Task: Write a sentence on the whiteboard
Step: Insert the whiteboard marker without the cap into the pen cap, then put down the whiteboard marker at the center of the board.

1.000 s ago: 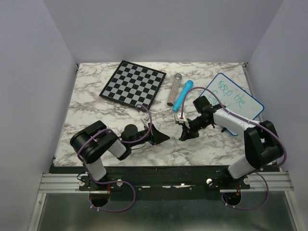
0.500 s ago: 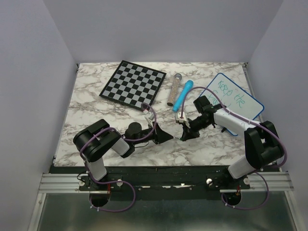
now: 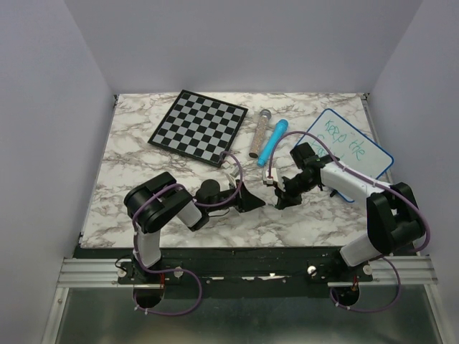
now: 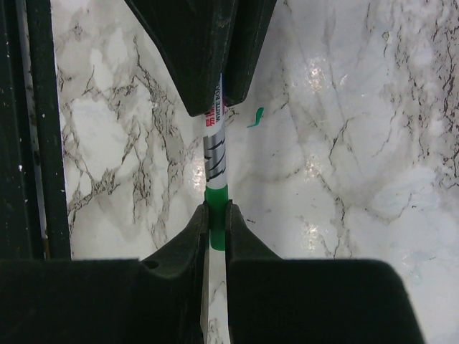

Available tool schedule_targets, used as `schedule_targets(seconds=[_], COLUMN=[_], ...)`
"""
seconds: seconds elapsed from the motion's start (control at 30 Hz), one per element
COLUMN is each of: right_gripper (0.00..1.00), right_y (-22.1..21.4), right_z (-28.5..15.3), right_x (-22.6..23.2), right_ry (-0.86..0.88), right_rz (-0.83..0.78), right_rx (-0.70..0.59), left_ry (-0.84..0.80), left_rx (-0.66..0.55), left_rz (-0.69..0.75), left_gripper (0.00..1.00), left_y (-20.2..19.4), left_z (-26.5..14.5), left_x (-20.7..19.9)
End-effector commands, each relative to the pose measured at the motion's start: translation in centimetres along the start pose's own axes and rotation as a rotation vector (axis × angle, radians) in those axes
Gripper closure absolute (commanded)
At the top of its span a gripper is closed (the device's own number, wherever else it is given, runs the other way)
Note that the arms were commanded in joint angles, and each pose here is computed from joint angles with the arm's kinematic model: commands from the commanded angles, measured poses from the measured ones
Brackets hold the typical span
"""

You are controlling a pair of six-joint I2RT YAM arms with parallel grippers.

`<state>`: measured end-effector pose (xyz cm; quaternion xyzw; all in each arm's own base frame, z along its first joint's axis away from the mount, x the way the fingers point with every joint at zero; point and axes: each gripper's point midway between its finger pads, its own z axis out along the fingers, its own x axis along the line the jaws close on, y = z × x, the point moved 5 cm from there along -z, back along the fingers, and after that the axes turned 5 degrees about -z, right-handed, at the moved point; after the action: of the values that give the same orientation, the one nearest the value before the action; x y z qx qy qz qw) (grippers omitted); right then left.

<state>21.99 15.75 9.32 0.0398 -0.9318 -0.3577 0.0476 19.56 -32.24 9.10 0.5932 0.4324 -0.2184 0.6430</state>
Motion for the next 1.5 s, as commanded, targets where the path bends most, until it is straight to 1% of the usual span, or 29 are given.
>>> schedule_targets(seconds=[0.0, 0.1, 0.2, 0.3, 0.33, 0.43, 0.5, 0.63, 0.7, 0.73, 0.83, 0.97, 1.0, 1.03, 1.1, 1.13, 1.17, 1.23, 1.37, 1.43, 1.47], right_gripper=[0.99, 0.99, 0.99, 0.99, 0.99, 0.99, 0.99, 0.99, 0.99, 0.99, 0.99, 0.97, 0.96, 0.96, 0.95, 0.94, 0.93, 0.91, 0.85, 0.79, 0.76], right_y=[4.8, 5.1, 5.0, 4.0, 3.6, 3.0, 2.5, 2.1, 1.9, 1.9, 1.5, 0.8, 0.6, 0.5, -0.1, -0.2, -0.6, -0.8, -1.5, -1.6, -1.7], right_z=[-0.2, -0.5, -0.4, 0.0, 0.2, 0.4, 0.6, 0.8, 0.8, 0.8, 0.8, 0.5, 0.5, 0.5, 0.3, 0.2, 0.1, 0.1, 0.0, -0.1, -0.1], right_x=[-0.7, -0.7, -0.9, -1.2, -1.3, -1.7, -1.8, -2.2, -2.3, -2.3, -2.5, -2.9, -3.0, -3.1, -3.4, -3.6, -3.8, -3.9, -4.0, -3.9, -3.8], right_ry=[-0.015, -0.028, -0.028, -0.035, -0.033, -0.041, -0.036, -0.036, -0.041, -0.042, -0.046, -0.041, -0.044, -0.054, -0.085, -0.096, -0.111, -0.117, -0.131, -0.134, -0.138], right_rz=[-0.122, -0.129, -0.115, -0.089, -0.076, -0.051, -0.024, 0.011, 0.022, 0.025, 0.048, 0.101, 0.104, 0.104, 0.121, 0.125, 0.144, 0.156, 0.195, 0.204, 0.216], right_rx=[-0.222, -0.232, -0.224, -0.170, -0.155, -0.116, -0.088, -0.058, -0.045, -0.040, -0.010, 0.075, 0.087, 0.098, 0.137, 0.146, 0.175, 0.195, 0.245, 0.255, 0.261], left_ry=[-0.154, -0.149, -0.131, -0.083, -0.071, -0.011, 0.027, 0.064, 0.091, 0.091, 0.131, 0.226, 0.275, 0.328, 0.409, 0.489, 0.513, 0.579, 0.613, 0.626, 0.615], left_rx=[-0.033, -0.023, -0.040, -0.075, -0.092, -0.133, -0.145, -0.193, -0.209, -0.235, -0.291, -0.355, -0.388, -0.395, -0.416, -0.425, -0.441, -0.458, -0.502, -0.498, -0.507], left_rz=[0.101, 0.097, 0.093, 0.099, 0.103, 0.095, 0.082, 0.093, 0.101, 0.110, 0.131, 0.172, 0.185, 0.188, 0.222, 0.222, 0.237, 0.243, 0.242, 0.234, 0.239], left_gripper=[1.00, 1.00, 1.00, 1.00, 0.98, 0.80, 0.72, 0.41, 0.36, 0.31, 0.22, 0.18, 0.17, 0.15, 0.09, 0.04, 0.01, 0.01, 0.01, 0.01, 0.01], left_y=[0.6, 0.3, 0.4, 0.8, 1.2, 1.9, 2.2, 2.8, 2.7, 3.2, 3.8, 4.5, 5.0, 5.3, 6.2, 6.4, 7.1, 7.6, 8.9, 9.0, 9.6], left_z=[1.7, 1.9, 1.6, 0.7, 0.4, -1.0, -1.9, -3.1, -3.8, -4.1, -5.5, -7.9, -8.5, -9.4, -10.4, -11.7, -12.2, -14.0, -16.0, -16.7, -16.8], left_x=[-2.9, -2.8, -2.5, -1.9, -2.0, -1.1, -0.3, -0.3, -0.1, -0.4, -0.5, -0.6, -0.4, -0.6, -0.8, -0.7, -1.2, -1.6, -3.6, -4.2, -5.2])
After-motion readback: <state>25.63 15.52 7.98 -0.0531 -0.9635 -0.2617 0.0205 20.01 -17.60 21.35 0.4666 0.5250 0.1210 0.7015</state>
